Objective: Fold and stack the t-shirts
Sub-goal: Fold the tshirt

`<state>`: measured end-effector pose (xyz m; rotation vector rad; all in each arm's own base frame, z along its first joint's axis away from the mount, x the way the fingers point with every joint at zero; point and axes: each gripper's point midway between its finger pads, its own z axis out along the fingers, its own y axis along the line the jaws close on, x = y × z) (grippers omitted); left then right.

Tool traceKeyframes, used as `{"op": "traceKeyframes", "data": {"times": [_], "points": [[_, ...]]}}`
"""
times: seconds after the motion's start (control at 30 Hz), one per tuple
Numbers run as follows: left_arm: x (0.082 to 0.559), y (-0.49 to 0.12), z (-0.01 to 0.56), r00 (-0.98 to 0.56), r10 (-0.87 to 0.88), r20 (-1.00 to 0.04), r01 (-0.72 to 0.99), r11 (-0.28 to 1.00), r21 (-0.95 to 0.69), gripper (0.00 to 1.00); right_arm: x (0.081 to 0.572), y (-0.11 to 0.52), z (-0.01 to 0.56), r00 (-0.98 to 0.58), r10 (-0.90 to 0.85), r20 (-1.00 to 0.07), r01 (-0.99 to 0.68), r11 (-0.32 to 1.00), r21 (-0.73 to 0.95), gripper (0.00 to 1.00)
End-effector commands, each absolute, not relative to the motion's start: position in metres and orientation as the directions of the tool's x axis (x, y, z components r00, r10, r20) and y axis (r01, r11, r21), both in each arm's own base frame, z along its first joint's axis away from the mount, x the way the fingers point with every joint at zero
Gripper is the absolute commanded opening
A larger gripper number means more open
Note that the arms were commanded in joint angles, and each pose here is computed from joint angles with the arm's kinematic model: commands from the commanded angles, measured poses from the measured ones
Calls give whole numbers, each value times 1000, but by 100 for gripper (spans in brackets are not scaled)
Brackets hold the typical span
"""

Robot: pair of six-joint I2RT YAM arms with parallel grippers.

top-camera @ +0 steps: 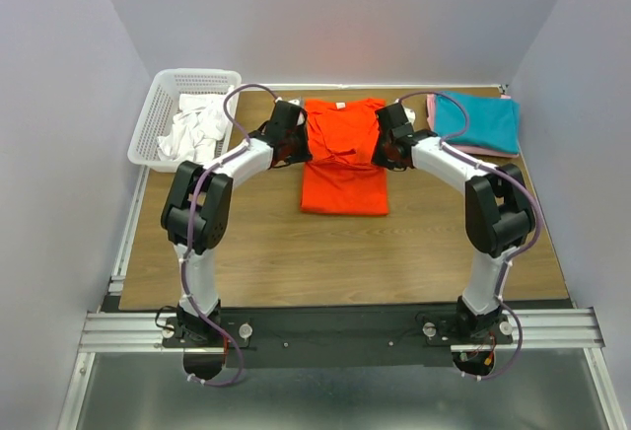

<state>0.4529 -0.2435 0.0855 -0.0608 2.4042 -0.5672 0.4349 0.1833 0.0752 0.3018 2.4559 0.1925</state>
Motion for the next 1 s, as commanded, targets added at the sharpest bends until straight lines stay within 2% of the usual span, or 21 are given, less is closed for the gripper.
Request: {"op": "traceKeyframes", "data": {"times": [0.0,0.13,0.17,0.23,0.27,0.3,0.33,0.37,0.4,0.47,0.5,0.7,0.77,0.8,0.97], "points": [[459,-248,84,-788,-154,-596,141,897,-419,0,449,181,76,-754,272,-598,172,960,219,4],[464,-248,79,-792,-139,-594,152,898,-413,0,452,179,69,-759,276,-589,181,959,215,5],[464,-249,75,-798,-135,-587,150,899,-411,0,452,177,65,-762,278,-585,188,959,211,11],[466,-248,75,-800,-133,-586,149,900,-409,8,456,176,67,-757,284,-589,194,958,213,24],[467,-247,74,-801,-131,-584,147,903,-404,16,458,176,68,-753,285,-593,194,957,213,34],[469,-247,76,-799,-130,-587,149,903,-403,30,460,176,71,-748,284,-600,193,958,213,46],[471,-246,79,-796,-126,-592,154,904,-398,44,463,172,74,-739,281,-612,198,959,201,53],[477,-242,88,-783,-133,-608,143,912,-384,60,468,172,81,-729,269,-629,186,963,196,66],[480,-242,95,-776,-135,-616,144,913,-381,67,470,172,84,-725,260,-638,178,965,190,74],[484,-243,113,-753,-139,-643,161,909,-384,90,471,174,97,-716,251,-651,152,967,206,100],[484,-243,129,-733,-145,-665,172,906,-387,98,468,179,108,-713,249,-656,125,965,230,100],[454,-231,157,-700,-186,-690,165,897,-410,98,433,191,127,-737,244,-631,31,944,329,100],[432,-226,139,-729,-186,-659,145,899,-413,98,414,192,119,-763,237,-602,14,937,350,100],[422,-228,148,-718,-191,-670,165,888,-430,98,405,195,129,-762,241,-600,-6,925,380,100],[364,-223,105,-780,-195,-594,150,864,-480,98,356,175,98,-799,283,-530,74,922,380,100]]}}
